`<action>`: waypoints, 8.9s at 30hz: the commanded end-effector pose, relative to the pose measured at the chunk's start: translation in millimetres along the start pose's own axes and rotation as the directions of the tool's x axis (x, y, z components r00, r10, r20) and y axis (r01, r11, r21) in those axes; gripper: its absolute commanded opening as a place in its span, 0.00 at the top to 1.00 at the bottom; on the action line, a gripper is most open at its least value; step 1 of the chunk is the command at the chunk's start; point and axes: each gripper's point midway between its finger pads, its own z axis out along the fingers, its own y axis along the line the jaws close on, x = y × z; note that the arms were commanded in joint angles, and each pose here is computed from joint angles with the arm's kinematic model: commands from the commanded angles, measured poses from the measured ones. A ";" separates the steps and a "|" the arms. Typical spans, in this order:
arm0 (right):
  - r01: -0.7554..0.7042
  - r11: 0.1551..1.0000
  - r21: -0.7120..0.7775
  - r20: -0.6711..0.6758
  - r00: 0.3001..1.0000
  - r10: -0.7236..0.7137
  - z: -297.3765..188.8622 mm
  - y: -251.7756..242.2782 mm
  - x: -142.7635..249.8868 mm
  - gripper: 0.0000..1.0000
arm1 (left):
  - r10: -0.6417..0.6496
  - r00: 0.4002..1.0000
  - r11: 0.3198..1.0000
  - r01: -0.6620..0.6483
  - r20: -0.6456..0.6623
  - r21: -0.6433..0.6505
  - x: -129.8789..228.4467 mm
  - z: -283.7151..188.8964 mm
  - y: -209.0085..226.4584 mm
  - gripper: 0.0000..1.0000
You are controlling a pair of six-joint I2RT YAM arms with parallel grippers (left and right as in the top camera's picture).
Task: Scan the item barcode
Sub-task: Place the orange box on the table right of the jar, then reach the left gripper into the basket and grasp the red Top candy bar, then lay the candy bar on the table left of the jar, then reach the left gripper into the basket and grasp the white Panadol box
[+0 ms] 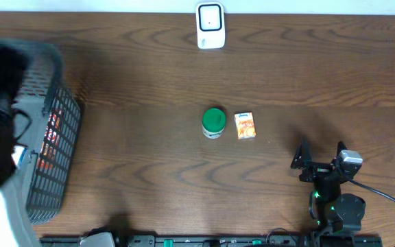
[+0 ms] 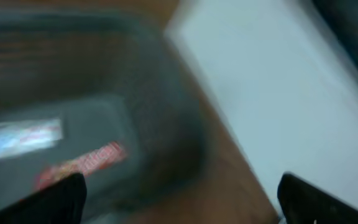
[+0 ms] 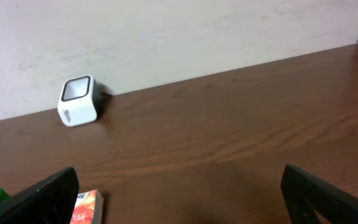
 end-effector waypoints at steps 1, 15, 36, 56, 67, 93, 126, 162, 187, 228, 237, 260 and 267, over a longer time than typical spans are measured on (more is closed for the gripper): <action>-0.008 1.000 0.012 -0.001 1.000 0.008 0.0 -2.3 0.7 0.01 | -0.429 0.902 0.852 0.423 0.053 -0.309 7.5 42.5 70.0 0.02; -0.008 1.000 0.012 -0.001 1.000 0.008 0.0 -2.3 0.7 0.01 | 0.055 0.850 0.758 -0.377 -0.524 -0.532 91.5 195.3 139.6 0.02; -0.008 1.000 0.011 -0.001 1.000 0.008 0.0 -2.2 0.8 0.01 | 0.288 0.341 0.753 -0.658 -0.895 -0.008 187.9 247.0 153.1 0.02; -0.008 1.000 0.012 -0.001 1.000 0.008 0.0 -2.3 0.7 0.01 | 0.313 0.326 0.745 -0.667 -0.892 0.018 234.3 274.1 190.3 0.02; -0.008 1.000 0.012 -0.001 1.000 0.008 0.0 -2.3 0.7 0.01 | 0.299 0.309 0.714 -0.700 -0.903 -0.003 230.6 264.0 199.7 0.75; -0.008 1.000 0.012 -0.001 1.000 0.008 0.0 -2.3 0.7 0.01 | 0.827 0.512 0.435 -0.325 -0.231 0.840 171.4 -45.5 -107.3 0.92; -0.008 1.000 0.012 -0.001 1.000 0.008 0.0 -2.3 0.7 0.01 | -0.321 0.780 0.834 -0.037 -0.538 -0.551 492.7 127.3 30.4 0.83; -0.008 1.000 0.012 -0.001 1.000 0.008 0.0 -2.3 0.7 0.01 | 0.143 0.917 0.964 -0.045 0.372 -0.261 -6.4 13.5 61.4 0.06; -0.008 1.000 0.012 -0.001 1.000 0.008 0.0 -2.3 0.7 0.01 | 0.292 0.795 0.723 -0.547 -0.531 -0.422 76.5 192.8 201.7 0.02; -0.008 1.000 0.011 -0.001 1.000 0.008 0.0 -2.2 0.8 0.01 | 0.616 0.371 0.675 -0.702 -0.695 0.225 121.8 266.0 253.7 0.01; -0.008 1.000 0.012 -0.001 1.000 0.008 0.0 -2.3 0.7 0.01 | 0.602 0.358 0.682 -0.695 -0.714 0.227 135.9 290.5 269.0 0.01; -0.008 1.000 0.012 -0.001 1.000 0.008 0.0 -2.3 0.7 0.01 | 0.569 0.340 0.701 -0.677 -0.749 0.225 152.8 303.8 279.4 0.45; -0.008 1.000 0.012 -0.001 1.000 0.008 0.0 -2.3 0.7 0.01 | 0.609 0.366 0.679 -0.700 -0.704 0.224 135.7 302.5 245.1 0.50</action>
